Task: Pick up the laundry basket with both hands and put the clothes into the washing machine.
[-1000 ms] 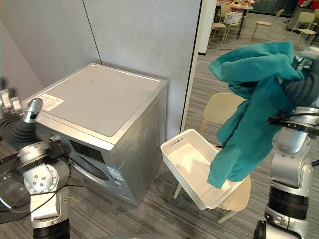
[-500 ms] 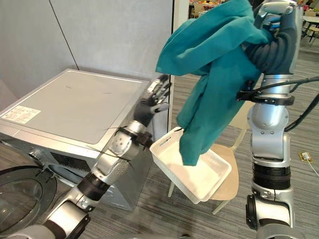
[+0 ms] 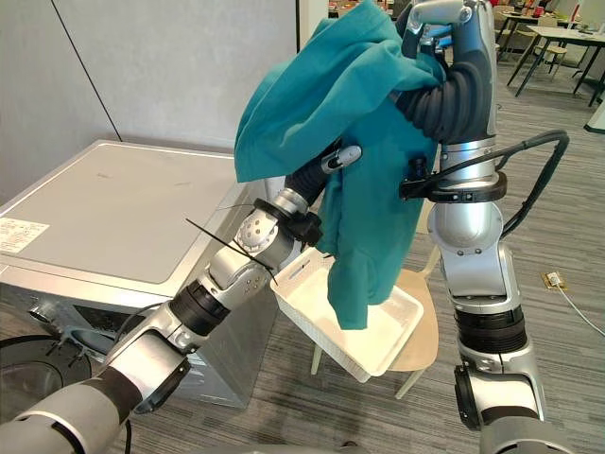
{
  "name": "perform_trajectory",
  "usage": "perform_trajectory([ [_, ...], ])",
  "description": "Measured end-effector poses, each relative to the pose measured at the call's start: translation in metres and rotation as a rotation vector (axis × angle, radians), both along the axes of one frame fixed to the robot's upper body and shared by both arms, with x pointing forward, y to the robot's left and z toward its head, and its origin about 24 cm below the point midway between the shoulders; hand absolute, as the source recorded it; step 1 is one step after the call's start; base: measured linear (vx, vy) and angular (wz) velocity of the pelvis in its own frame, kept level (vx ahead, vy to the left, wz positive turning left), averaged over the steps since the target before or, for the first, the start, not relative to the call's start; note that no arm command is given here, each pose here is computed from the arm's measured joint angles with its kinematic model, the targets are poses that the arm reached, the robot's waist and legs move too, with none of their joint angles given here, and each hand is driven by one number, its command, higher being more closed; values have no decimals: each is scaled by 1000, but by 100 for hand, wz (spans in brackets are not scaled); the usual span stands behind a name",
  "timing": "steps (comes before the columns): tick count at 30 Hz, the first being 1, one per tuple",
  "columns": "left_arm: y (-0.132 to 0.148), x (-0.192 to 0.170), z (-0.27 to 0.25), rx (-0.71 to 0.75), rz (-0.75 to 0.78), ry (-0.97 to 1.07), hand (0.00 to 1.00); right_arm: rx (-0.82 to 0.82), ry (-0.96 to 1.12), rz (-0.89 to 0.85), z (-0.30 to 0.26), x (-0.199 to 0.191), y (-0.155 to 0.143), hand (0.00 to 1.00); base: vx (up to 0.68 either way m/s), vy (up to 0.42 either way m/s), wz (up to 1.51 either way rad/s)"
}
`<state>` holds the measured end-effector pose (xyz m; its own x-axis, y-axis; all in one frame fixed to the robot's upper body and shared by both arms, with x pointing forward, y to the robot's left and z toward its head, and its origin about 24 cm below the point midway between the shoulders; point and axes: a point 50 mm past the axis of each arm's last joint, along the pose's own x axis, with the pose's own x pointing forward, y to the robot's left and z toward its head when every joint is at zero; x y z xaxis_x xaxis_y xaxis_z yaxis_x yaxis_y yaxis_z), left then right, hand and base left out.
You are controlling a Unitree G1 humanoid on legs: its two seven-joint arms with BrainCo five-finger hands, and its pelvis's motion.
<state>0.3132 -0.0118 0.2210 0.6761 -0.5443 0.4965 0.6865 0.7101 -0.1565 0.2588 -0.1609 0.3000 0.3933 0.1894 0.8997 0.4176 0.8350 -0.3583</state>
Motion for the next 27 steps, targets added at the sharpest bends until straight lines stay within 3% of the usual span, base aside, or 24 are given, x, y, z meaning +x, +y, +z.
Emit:
perform_trajectory([
  [6, -13, -7, 2, 17, -54, -9, 0, -5, 3, 30, 0, 1, 8, 100, 0, 0, 0],
  [7, -18, -9, 0, 15, -74, 1, 100, -12, 8, 37, -1, 1, 10, 100, 0, 0, 0],
  [18, -45, -18, -13, 106, -180, 29, 100, -38, 41, 56, -6, 4, 16, 100, -7, -1, -2],
  [27, -48, -18, -13, 94, -194, 41, 100, -29, 52, 65, -9, 4, 17, 100, 0, 0, 0],
])
